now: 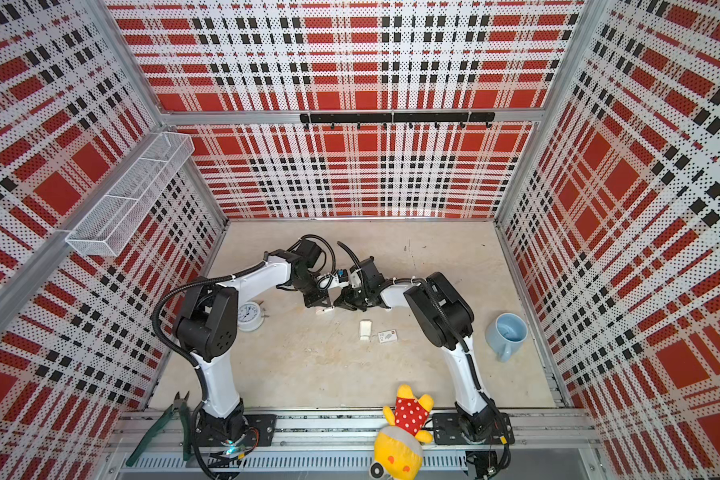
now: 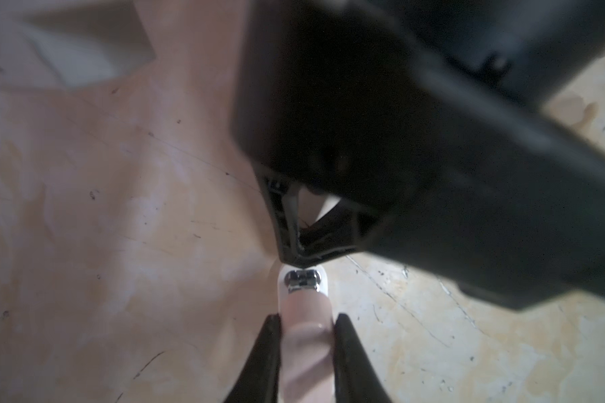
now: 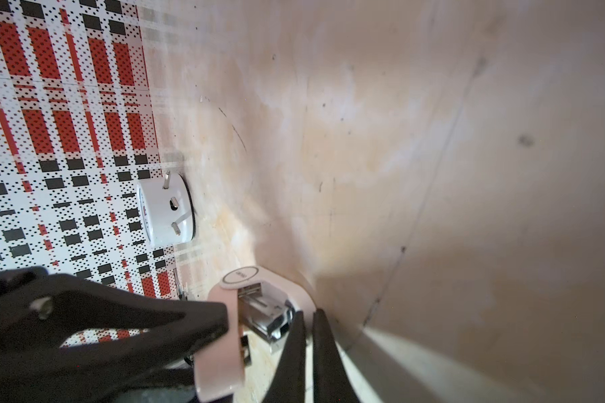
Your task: Load the staples into the stapler
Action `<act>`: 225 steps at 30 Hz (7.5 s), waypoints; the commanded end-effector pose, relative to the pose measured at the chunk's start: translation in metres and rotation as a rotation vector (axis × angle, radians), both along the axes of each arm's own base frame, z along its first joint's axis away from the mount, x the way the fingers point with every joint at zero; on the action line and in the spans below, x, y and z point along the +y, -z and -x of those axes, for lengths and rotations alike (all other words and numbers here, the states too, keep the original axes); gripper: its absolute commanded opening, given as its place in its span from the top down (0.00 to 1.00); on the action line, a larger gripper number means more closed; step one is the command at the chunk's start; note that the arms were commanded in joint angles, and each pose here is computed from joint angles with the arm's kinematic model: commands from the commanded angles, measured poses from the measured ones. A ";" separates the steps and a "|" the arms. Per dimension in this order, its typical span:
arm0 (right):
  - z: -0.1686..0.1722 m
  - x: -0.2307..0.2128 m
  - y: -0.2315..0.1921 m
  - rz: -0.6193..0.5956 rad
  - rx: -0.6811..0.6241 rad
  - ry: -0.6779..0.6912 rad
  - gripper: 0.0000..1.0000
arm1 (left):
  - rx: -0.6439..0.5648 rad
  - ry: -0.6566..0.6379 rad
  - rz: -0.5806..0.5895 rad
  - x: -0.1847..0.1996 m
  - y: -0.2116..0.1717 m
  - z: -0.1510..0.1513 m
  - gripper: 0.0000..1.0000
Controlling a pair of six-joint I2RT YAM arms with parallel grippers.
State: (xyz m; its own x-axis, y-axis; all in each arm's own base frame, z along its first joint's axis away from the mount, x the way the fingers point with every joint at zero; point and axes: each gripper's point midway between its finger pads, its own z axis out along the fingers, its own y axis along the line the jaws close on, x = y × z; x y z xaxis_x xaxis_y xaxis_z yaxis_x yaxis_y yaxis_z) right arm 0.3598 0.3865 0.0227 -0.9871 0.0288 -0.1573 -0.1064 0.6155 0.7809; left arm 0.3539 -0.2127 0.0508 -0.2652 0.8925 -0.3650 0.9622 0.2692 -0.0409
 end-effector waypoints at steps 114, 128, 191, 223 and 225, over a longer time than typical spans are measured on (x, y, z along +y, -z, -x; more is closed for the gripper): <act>-0.003 -0.181 -0.133 0.350 -0.272 0.309 0.87 | 0.118 0.088 -0.381 0.026 0.060 0.014 1.00; 0.001 -0.187 -0.123 0.356 -0.262 0.321 0.86 | 0.091 0.069 -0.329 0.022 0.033 0.010 1.00; 0.001 -0.199 -0.087 0.440 -0.321 0.289 0.57 | -0.034 -0.009 -0.148 0.033 -0.034 0.003 0.42; -0.027 -0.154 -0.013 0.587 -0.400 0.047 0.51 | -0.136 -0.223 0.171 0.048 -0.168 -0.023 0.26; -0.028 -0.153 -0.011 0.601 -0.403 0.039 0.51 | -0.132 -0.229 0.173 0.049 -0.167 -0.023 0.26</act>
